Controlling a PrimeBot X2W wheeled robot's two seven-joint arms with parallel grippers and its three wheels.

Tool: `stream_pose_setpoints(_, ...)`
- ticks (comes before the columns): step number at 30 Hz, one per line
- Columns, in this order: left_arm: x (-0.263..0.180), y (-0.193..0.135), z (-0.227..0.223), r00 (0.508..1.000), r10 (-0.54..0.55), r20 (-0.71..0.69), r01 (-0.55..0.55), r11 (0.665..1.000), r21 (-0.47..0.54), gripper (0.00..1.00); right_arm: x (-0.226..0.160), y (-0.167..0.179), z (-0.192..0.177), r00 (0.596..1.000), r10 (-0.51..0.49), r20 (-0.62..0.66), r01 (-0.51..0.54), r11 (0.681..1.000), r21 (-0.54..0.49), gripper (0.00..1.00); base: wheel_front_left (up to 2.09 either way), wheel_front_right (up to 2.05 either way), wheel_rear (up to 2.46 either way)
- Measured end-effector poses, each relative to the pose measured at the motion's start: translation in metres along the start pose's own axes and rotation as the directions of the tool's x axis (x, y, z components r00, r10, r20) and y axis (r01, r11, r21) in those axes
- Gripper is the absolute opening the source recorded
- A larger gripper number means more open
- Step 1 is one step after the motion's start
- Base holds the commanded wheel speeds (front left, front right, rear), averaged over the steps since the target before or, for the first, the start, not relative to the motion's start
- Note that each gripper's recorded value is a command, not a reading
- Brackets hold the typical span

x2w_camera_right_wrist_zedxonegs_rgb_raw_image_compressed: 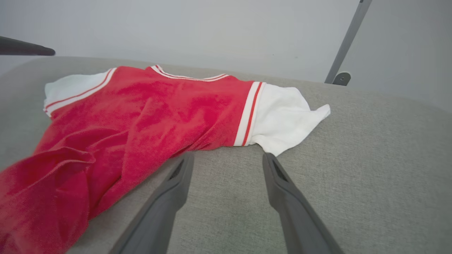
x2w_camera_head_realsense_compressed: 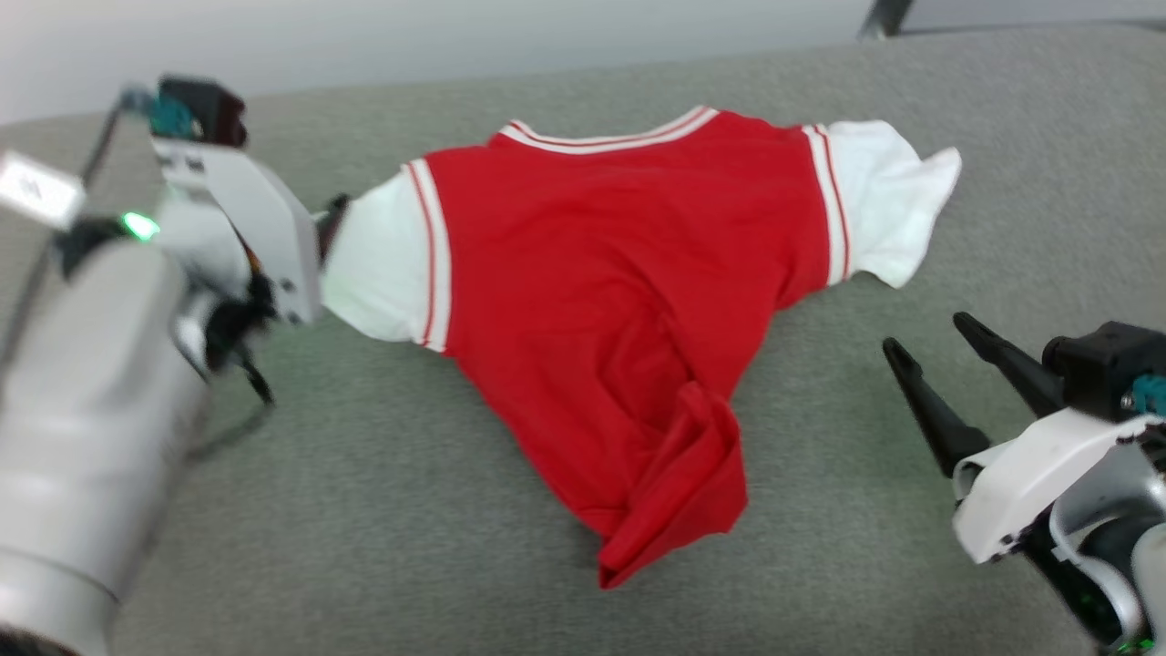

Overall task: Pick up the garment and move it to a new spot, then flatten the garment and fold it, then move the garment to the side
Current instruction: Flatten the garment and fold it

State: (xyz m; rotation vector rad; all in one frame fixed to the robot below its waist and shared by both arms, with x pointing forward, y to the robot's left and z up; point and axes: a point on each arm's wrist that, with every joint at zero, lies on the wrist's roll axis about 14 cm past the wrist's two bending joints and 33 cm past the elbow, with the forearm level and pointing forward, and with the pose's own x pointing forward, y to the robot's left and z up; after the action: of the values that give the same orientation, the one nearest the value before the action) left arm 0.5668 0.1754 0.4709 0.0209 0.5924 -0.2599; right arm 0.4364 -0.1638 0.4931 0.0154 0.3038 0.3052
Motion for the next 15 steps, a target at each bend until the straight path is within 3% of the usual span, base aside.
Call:
stream_pose_setpoints(8, -0.044, -0.020, -0.043, 0.979, 0.014, 0.202, 0.016, 0.989, -0.146, 1.00, 0.023, -0.018, -0.004, 0.989, 0.018, -0.148, -0.036, 0.992, -0.118, 1.00, 0.00, 0.00, 0.00)
stream_pose_setpoints(15, -0.093, -0.032, -0.070, 0.941, 0.111, 0.320, -0.020, 0.962, -0.274, 1.00, 0.063, -0.034, 0.014, 0.964, 0.010, -0.266, -0.069, 0.974, -0.214, 1.00, 0.00, 0.00, 0.00)
